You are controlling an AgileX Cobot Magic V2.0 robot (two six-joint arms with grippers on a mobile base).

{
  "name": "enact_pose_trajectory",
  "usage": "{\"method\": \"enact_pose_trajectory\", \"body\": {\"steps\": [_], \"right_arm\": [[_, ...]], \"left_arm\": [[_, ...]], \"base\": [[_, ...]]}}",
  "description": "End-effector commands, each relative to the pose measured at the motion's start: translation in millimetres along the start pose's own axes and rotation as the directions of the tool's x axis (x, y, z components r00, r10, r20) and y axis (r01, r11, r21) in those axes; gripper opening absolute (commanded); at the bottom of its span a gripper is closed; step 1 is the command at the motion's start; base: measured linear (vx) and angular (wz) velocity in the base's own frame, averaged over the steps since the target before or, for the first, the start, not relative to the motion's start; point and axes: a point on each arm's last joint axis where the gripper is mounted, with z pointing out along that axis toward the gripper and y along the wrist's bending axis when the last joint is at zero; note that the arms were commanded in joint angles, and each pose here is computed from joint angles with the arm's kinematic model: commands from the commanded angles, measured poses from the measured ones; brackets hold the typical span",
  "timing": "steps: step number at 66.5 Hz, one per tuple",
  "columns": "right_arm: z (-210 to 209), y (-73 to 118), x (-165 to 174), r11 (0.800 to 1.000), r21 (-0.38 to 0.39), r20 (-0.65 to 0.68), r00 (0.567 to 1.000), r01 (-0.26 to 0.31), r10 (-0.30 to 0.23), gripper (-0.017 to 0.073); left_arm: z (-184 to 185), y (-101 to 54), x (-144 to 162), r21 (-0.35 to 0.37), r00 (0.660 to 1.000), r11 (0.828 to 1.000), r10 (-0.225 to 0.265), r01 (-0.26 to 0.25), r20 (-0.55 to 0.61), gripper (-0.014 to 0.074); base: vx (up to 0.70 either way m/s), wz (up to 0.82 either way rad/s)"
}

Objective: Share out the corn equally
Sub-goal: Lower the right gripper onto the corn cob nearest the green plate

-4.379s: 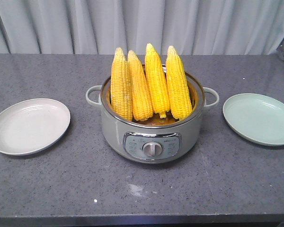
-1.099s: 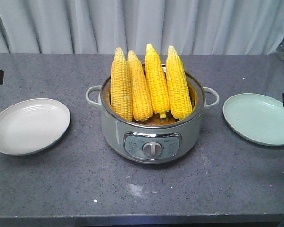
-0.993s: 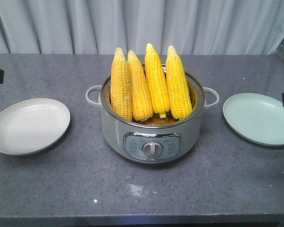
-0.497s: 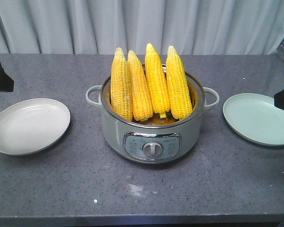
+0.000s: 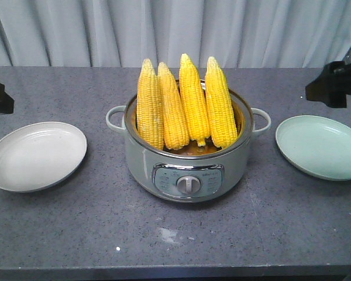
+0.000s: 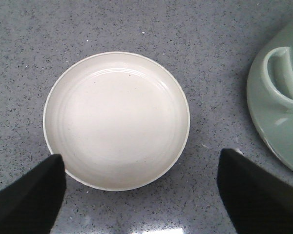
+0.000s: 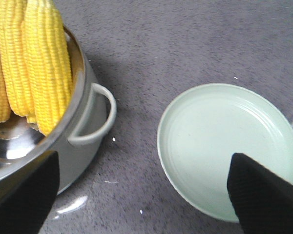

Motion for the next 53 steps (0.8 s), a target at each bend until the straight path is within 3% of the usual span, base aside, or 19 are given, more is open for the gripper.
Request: {"method": "enact_pose_trajectory", "body": {"steps": [1, 17, 30, 35, 53], "right_arm": [[1.5, -0.2, -26.0, 0.999, -0.031, 0.075, 0.997, 0.029, -0.027, 0.0657], [37.8, -1.8, -60.2, 0.991, -0.116, 0.064, 0.996, 0.067, -0.060, 0.0651], [64.6, 34.6, -85.0, 0.963, -0.148, 0.086, 0.973, 0.224, -0.213, 0.0650], [75.6, 45.1, -93.2, 0.954, -0.147, 0.097, 0.964, 0.259, -0.247, 0.0650], [114.8, 57.7, -111.9, 0.947, -0.206, 0.094, 0.968, 0.248, -0.234, 0.0632]], "left_arm": [[-15.1, -2.0, -10.5, 0.015, 0.994, 1.000, -0.005, 0.003, 0.110, 0.0575], [-15.1, -2.0, -10.5, 0.015, 0.994, 1.000, -0.005, 0.003, 0.110, 0.0575], [-15.1, -2.0, -10.5, 0.016, 0.994, 1.000, -0.005, 0.003, 0.110, 0.0575], [-15.1, -2.0, -10.4, 0.016, 0.994, 1.000, -0.005, 0.004, 0.109, 0.0575], [-15.1, -2.0, -10.2, 0.016, 0.994, 1.000, -0.005, 0.004, 0.107, 0.0575]], "base": [[0.00, 0.00], [0.00, 0.00], [0.00, 0.00], [0.00, 0.00], [0.00, 0.00]]}}
